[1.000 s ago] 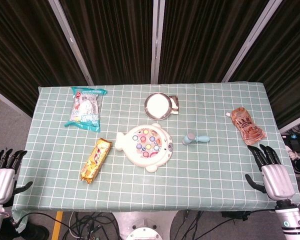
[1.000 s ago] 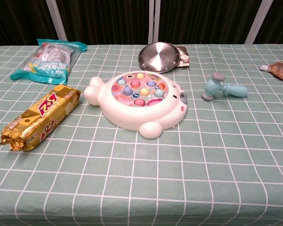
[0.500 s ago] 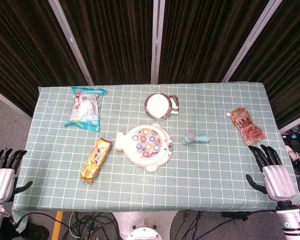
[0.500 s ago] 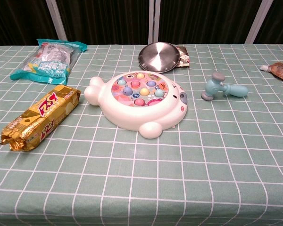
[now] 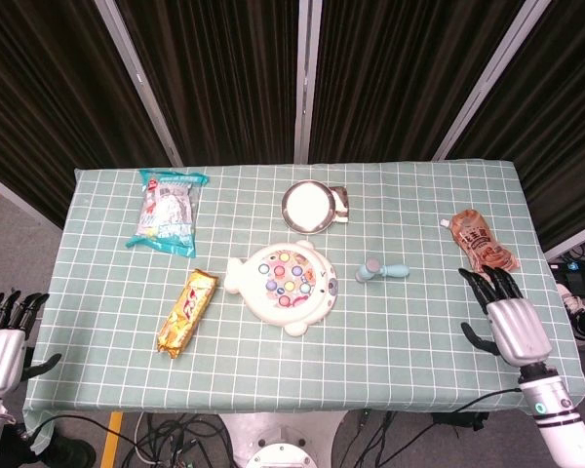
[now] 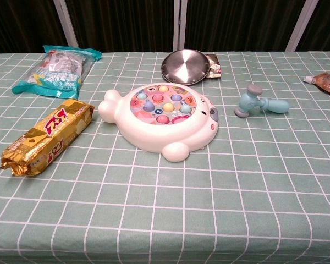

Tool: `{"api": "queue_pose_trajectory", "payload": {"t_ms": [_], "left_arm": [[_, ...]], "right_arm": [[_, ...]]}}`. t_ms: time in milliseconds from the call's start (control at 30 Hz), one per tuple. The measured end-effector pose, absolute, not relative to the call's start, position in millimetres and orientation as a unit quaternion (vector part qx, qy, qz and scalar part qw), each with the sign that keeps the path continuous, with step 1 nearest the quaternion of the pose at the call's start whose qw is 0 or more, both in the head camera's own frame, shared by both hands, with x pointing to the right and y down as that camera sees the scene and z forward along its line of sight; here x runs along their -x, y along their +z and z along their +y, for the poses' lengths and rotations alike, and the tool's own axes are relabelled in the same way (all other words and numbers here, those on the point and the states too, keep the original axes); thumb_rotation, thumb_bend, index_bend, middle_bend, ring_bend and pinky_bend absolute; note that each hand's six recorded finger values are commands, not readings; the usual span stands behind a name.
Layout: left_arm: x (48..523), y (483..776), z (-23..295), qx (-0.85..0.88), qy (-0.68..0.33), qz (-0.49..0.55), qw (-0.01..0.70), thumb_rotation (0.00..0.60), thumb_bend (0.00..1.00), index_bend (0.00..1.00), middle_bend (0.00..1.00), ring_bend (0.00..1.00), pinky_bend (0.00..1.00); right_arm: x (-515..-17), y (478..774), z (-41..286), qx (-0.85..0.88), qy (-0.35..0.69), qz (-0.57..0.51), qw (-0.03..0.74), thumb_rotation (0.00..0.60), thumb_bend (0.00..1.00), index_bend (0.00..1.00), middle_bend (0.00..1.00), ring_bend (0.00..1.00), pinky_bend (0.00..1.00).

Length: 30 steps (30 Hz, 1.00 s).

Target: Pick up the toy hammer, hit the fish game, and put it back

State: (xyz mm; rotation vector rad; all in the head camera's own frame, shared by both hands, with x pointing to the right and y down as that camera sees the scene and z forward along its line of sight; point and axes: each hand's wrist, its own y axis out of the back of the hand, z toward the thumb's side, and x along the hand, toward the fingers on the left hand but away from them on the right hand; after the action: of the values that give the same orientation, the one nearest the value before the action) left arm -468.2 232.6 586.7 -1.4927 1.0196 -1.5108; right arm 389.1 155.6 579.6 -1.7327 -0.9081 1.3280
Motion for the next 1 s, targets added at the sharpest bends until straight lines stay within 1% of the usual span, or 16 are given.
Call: {"api": "queue_pose_trajectory", "payload": {"t_ms": [167,333,567,700,900,1000], "left_arm": [[463.3,585.1,230.7,0.589,-0.586,0.398,0.389,0.600,0.00,0.13,0.14,0.05,0.02],[462.9,584.6,232.3,0.588,-0.590,0.396,0.386,0.600,0.00,0.13,0.14,0.05,0.02],[464.5,585.8,232.7,0.589,-0.592,0.395,0.382,0.600,0.00,0.13,0.14,0.05,0.02],[466.8,585.6,233.9,0.589,-0.594,0.396,0.380,0.600,0.00,0.13,0.14,0.05,0.02],[470.6,585.5,236.4,0.585,-0.597,0.398,0.378,0.600,0.00,0.13,0.14,0.05,0.02],[469.9,586.0,237.0,0.586,-0.596,0.398,0.378,0.600,0.00,0.13,0.14,0.05,0.02]], "right_arm": [[-367.6,602.0,131.4,0.695,0.513,-0.327,0.384,0.600,0.27,0.18,0.27,0.09,0.10],[-343.1,632.8,108.2,0.712,0.515,-0.286,0.382,0.600,0.27,0.19,0.28,0.09,0.11],[-303.2,681.2,76.4,0.729,0.520,-0.246,0.371,0.600,0.27,0.26,0.30,0.10,0.12],[-288.8,700.9,65.8,0.733,0.524,-0.237,0.363,0.600,0.27,0.28,0.32,0.11,0.14],[-285.2,718.7,59.5,0.731,0.535,-0.238,0.351,0.600,0.28,0.31,0.34,0.13,0.15],[-284.7,725.3,59.8,0.731,0.538,-0.239,0.344,0.600,0.29,0.35,0.37,0.17,0.21]]}}
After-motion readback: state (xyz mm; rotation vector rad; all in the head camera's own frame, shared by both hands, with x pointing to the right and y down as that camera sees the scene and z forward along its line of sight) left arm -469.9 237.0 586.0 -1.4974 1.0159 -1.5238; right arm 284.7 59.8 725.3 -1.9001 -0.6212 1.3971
